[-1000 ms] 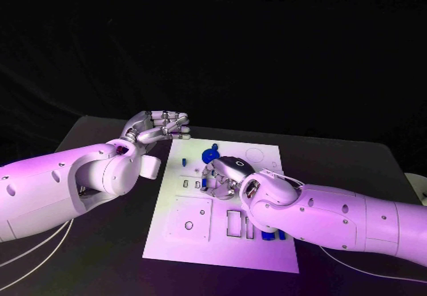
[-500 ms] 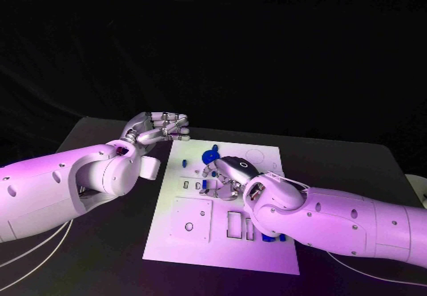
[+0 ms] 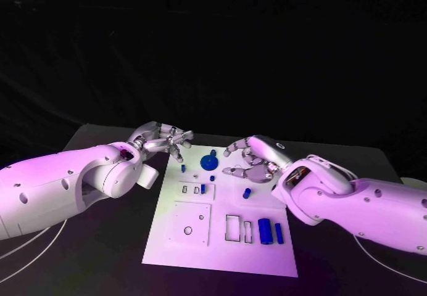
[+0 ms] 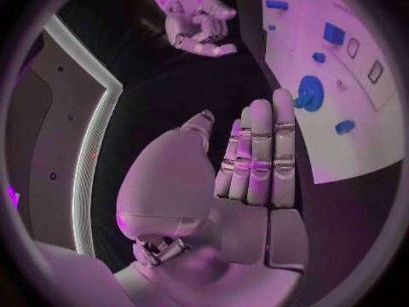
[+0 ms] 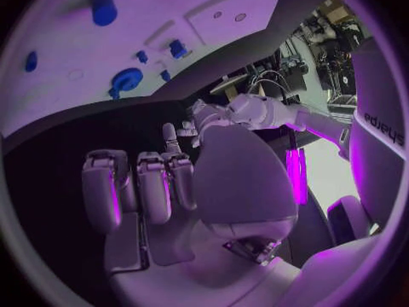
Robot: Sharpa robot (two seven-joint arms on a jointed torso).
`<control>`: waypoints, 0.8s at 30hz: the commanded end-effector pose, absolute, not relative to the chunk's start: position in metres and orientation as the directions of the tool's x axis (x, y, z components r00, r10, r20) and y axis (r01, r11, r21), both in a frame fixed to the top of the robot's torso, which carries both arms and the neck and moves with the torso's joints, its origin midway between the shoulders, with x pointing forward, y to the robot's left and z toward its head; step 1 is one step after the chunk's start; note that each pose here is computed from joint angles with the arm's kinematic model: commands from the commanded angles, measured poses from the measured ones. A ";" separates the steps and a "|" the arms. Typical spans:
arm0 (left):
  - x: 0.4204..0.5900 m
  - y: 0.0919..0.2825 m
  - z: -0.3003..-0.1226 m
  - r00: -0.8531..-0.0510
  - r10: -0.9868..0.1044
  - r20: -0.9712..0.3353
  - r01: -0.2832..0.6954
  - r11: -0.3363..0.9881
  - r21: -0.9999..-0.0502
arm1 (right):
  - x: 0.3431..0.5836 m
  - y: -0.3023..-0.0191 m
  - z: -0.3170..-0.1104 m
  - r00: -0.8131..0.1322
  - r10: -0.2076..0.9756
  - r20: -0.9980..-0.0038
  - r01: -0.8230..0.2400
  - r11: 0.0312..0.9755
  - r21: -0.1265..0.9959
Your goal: Assemble the parts on the task board
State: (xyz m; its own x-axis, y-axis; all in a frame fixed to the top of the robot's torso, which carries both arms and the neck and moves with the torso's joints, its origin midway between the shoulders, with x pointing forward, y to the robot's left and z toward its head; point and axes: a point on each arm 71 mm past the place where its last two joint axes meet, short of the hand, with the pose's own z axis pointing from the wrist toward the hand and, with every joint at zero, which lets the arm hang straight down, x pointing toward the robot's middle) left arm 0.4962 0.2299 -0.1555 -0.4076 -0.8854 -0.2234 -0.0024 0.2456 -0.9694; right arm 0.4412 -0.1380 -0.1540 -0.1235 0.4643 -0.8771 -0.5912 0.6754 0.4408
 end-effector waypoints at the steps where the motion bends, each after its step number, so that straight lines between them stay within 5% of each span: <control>1: 0.494 0.221 -0.170 -0.575 -0.712 -0.403 -0.054 0.525 -0.849 | 0.444 -0.156 -0.149 -0.223 0.552 -0.803 -0.536 0.619 0.574; 12: 0.503 0.203 -0.168 -0.694 -0.430 -0.577 -0.028 0.817 -0.576 | 0.459 -0.208 -0.143 -0.196 0.604 -0.773 -0.403 0.669 0.625; 24: 0.517 0.173 -0.167 -0.722 -0.171 -0.670 0.085 0.940 -0.331 | 0.466 -0.220 -0.146 -0.185 0.605 -0.774 -0.352 0.695 0.627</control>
State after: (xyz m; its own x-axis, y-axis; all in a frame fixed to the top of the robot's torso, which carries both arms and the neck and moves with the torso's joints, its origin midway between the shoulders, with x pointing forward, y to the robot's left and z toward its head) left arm 0.5165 0.1689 -0.1651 -0.7080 -0.2819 -0.6475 0.0588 0.8901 -0.4519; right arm 0.4652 -0.2205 -0.1448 -0.1639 0.6043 -0.7797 -0.3664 0.6966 0.6169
